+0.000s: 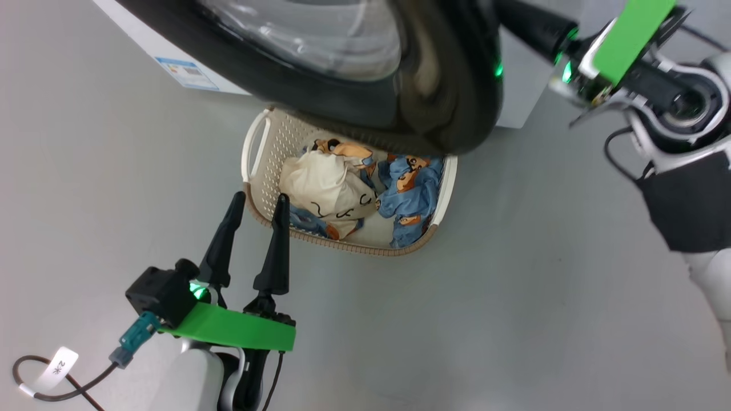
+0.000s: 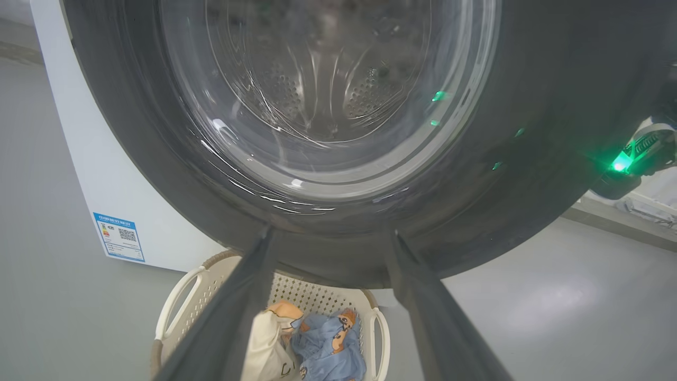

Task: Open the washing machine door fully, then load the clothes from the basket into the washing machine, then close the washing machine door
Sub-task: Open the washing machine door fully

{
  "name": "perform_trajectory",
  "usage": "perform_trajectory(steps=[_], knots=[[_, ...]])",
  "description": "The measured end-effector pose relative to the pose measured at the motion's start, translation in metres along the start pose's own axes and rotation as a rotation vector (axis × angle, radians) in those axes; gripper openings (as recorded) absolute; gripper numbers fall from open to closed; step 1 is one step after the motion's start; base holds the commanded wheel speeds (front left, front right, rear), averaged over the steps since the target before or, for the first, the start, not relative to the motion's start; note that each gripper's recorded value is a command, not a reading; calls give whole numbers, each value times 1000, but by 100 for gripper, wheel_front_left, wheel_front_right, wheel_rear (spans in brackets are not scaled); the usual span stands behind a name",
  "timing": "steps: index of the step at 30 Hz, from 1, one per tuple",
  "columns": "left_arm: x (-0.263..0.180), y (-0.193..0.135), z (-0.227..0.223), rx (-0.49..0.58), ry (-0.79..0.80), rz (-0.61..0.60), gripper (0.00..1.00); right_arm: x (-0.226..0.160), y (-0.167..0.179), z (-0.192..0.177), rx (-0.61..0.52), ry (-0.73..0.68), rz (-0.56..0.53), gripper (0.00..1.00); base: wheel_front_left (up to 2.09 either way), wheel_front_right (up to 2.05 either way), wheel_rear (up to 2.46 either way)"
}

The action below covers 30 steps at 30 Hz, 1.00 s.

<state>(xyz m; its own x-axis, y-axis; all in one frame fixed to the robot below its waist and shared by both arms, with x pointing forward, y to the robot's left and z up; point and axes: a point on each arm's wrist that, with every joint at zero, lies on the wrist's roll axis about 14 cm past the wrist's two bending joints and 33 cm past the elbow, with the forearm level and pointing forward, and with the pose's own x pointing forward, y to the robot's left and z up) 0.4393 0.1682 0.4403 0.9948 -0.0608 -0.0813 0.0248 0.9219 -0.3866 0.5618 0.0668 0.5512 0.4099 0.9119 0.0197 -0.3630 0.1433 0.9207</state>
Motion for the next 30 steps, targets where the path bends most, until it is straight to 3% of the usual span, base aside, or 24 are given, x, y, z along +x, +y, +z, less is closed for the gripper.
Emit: perform_trajectory(steps=[14,30], knots=[[-25,-2,17,25,-39,11,100,-4,36,-67,32,120,42,0,0,0,0],[-60,4,34,24,-89,48,100,-15,66,-120,93,162,76,0,0,0,0]])
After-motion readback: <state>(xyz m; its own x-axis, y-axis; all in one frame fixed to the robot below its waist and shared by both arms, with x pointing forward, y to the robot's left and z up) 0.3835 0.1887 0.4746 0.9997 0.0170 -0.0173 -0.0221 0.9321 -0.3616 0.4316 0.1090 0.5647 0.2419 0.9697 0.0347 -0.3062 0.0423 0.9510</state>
